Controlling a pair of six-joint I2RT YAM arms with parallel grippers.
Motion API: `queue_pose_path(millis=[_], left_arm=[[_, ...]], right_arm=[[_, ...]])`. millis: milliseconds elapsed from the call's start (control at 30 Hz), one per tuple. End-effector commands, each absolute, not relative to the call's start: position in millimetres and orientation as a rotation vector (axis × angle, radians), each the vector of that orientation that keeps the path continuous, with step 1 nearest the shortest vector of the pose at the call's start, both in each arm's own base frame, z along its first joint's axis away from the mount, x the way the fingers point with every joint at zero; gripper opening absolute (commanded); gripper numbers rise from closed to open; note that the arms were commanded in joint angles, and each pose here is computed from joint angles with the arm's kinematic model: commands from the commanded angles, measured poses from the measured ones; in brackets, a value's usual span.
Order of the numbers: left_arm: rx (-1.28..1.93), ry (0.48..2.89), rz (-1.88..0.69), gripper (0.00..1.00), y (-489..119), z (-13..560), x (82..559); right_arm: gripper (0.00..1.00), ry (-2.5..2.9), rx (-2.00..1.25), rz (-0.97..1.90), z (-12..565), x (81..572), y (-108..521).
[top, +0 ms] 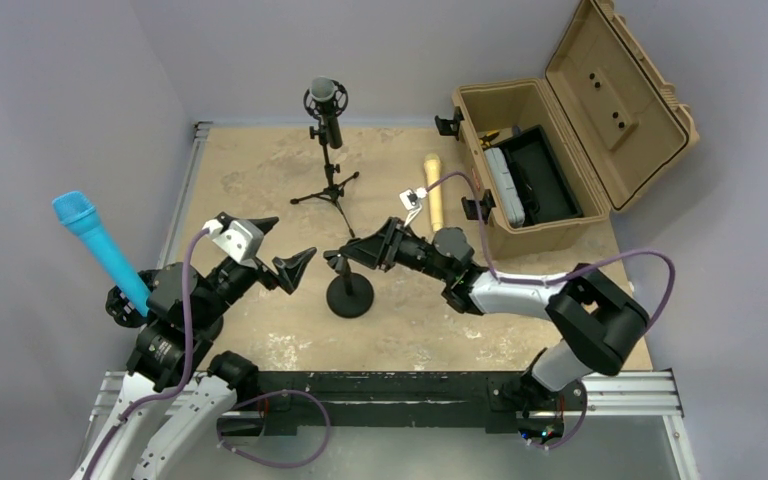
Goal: Remove the microphone from the stand
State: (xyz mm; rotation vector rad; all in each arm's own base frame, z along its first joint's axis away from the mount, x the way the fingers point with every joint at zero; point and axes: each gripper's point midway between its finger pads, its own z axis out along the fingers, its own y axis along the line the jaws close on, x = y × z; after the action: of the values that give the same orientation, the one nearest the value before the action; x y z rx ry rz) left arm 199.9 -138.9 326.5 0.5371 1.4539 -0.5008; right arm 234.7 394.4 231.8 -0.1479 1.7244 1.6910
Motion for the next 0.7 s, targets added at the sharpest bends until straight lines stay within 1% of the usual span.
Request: queue_pose_path(millis=[0, 100, 267, 367, 533, 667], left_arm=[[0.539, 1.406, -0.497, 0.86, -137.9, 345.2, 196.3], [0.542, 1.402, -0.501, 0.86, -138.3, 345.9, 195.1], [0.542, 1.398, -0.502, 0.86, -138.0, 346.9, 194.4], [0.547, 1.397, -0.506, 0.86, -139.0, 346.7, 194.0], [0.55, 1.399, -0.511, 0.86, -139.9, 346.3, 193.8], [0.55, 1.4, -0.51, 0.86, -140.0, 345.9, 194.4]], right_arm=[[0.1, 1.692, -0.037, 1.597, 241.0, 251.0, 358.9], [0.1, 1.684, 0.079, 1.51, 241.2, 268.9, 324.3], [0.11, 1.59, 0.272, 1.325, 250.6, 296.0, 237.0], [0.12, 1.561, 0.343, 1.217, 250.9, 305.2, 195.5], [0.12, 1.627, 0.413, 1.061, 223.6, 319.9, 150.4], [0.12, 1.645, 0.435, 0.995, 206.3, 321.2, 120.4]])
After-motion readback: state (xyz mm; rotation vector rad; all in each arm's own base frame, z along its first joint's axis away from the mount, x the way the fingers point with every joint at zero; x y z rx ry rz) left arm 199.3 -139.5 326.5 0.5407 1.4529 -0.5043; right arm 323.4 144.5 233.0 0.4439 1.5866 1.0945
